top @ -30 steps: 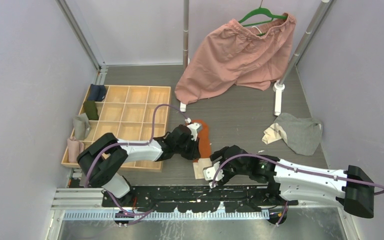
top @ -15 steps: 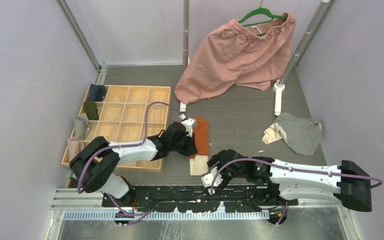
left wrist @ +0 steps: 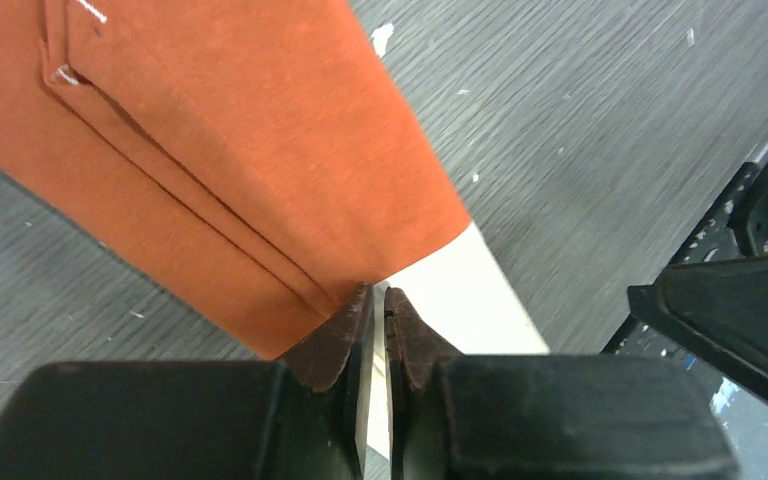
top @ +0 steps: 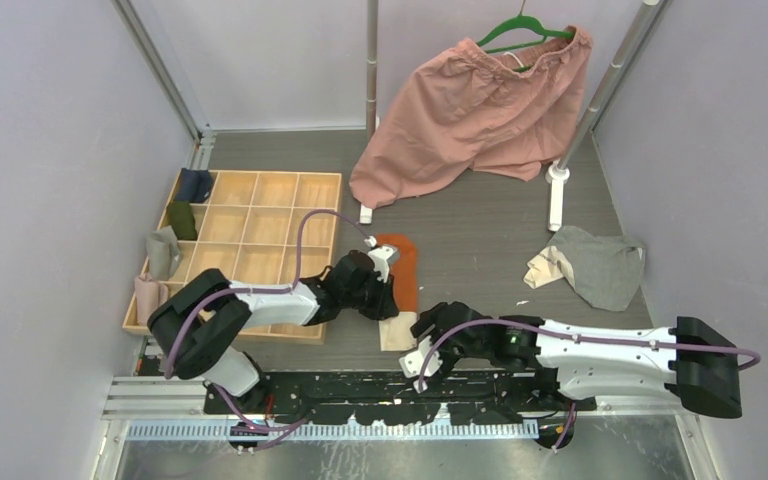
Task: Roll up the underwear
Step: Roll the underwear to the center of the board.
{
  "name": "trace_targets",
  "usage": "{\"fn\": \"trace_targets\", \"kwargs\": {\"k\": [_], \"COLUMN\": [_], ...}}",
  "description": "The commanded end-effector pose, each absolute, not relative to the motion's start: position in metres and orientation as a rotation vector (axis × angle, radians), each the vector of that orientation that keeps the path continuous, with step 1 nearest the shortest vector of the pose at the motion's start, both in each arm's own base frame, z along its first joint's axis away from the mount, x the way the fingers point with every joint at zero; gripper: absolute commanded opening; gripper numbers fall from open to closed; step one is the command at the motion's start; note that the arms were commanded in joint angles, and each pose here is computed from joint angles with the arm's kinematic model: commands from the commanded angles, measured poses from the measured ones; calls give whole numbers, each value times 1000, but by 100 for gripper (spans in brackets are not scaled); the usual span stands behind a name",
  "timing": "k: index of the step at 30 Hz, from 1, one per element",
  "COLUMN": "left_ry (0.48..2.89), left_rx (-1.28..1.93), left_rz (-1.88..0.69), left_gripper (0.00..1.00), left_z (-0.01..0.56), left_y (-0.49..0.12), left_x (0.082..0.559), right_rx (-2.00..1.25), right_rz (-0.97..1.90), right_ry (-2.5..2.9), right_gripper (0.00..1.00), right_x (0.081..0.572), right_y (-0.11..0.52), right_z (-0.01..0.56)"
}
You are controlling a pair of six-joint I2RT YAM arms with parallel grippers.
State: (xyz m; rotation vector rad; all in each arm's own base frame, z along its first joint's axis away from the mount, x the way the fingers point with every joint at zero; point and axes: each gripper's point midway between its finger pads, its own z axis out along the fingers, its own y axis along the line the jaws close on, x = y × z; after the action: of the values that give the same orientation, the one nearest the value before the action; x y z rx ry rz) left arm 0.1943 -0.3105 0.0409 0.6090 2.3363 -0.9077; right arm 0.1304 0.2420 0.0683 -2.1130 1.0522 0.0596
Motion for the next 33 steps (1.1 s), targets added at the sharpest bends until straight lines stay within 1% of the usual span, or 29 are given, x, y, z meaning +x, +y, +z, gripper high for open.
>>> {"fn": "trace_targets", "kwargs": {"k": [1, 8, 11, 20, 33], "left_ry": [2326, 2389, 2410, 2417, 2420], "left_rx": [611, 582, 564, 557, 559], "left_rz": [-947, -858, -823, -813, -814], "left_gripper": [11, 9, 9, 8, 8], "left_z": [33, 18, 13, 13, 14], "left_y": [-317, -306, -300, -299, -299], "left_x": [194, 195, 196, 196, 195], "right_rx": [-2070, -2090, -2104, -2216, -2284], "right_rz": [42, 39, 41, -16, -22], "right_ry": [1007, 993, 985, 929, 935], "right_gripper": [73, 72, 70, 68, 58], "right_x": [134, 129, 126, 118, 110], "right_y": [257, 262, 264, 262, 266], "right_z": [79, 70, 66, 45, 24]}}
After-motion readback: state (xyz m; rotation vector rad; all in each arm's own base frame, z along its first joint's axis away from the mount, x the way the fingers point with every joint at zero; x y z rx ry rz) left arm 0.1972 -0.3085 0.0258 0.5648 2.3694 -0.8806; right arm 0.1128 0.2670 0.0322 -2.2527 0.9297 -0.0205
